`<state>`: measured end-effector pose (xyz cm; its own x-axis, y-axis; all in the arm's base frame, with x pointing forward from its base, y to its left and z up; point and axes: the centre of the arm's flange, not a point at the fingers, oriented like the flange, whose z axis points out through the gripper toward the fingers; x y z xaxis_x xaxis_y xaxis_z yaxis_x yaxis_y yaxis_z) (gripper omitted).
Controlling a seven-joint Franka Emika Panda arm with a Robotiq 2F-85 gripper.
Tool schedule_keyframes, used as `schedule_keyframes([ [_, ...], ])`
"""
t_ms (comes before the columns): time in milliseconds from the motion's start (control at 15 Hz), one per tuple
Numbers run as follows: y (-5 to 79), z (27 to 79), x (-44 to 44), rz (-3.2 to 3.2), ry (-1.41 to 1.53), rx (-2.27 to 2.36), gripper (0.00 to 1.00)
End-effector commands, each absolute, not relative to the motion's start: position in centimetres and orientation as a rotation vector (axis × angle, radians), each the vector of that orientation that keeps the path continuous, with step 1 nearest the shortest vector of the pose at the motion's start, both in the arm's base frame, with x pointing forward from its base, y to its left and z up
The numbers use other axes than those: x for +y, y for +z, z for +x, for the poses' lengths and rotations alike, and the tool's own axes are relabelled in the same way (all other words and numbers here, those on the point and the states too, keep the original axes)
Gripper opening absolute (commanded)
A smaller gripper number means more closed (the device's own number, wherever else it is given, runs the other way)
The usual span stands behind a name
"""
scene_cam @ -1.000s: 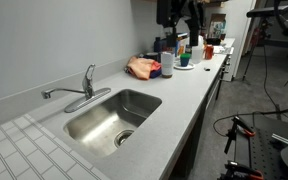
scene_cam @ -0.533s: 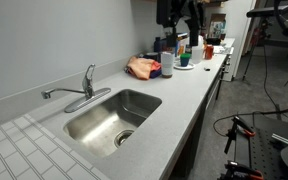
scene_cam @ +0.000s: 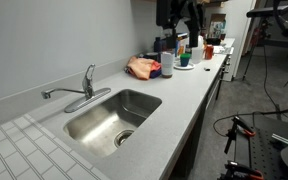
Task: Move the faucet of the sink to the right.
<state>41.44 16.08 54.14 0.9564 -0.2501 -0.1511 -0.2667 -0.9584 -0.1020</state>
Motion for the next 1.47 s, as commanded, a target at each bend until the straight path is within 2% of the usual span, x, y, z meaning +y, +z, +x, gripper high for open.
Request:
schedule_keyframes([
  [0, 54.2, 43.0, 18.2, -2.984, 0.188, 0.383, 1.0],
  [267, 54.6, 45.5, 20.4, -2.993, 0.09, 0.308, 1.0],
  [733, 54.8, 53.5, 22.2, -3.047, -0.136, 0.014, 1.0],
  [1133, 53.7, 58.8, 23.8, -3.045, -0.45, -0.15, 1.0],
  [1267, 53.4, 59.7, 24.5, -3.019, -0.535, -0.133, 1.0],
  [1333, 53.1, 57.7, 23.5, -3.038, -0.45, -0.131, 1.0],
  [1400, 52.8, 58.0, 23.6, -3.035, -0.456, -0.133, 1.0],
])
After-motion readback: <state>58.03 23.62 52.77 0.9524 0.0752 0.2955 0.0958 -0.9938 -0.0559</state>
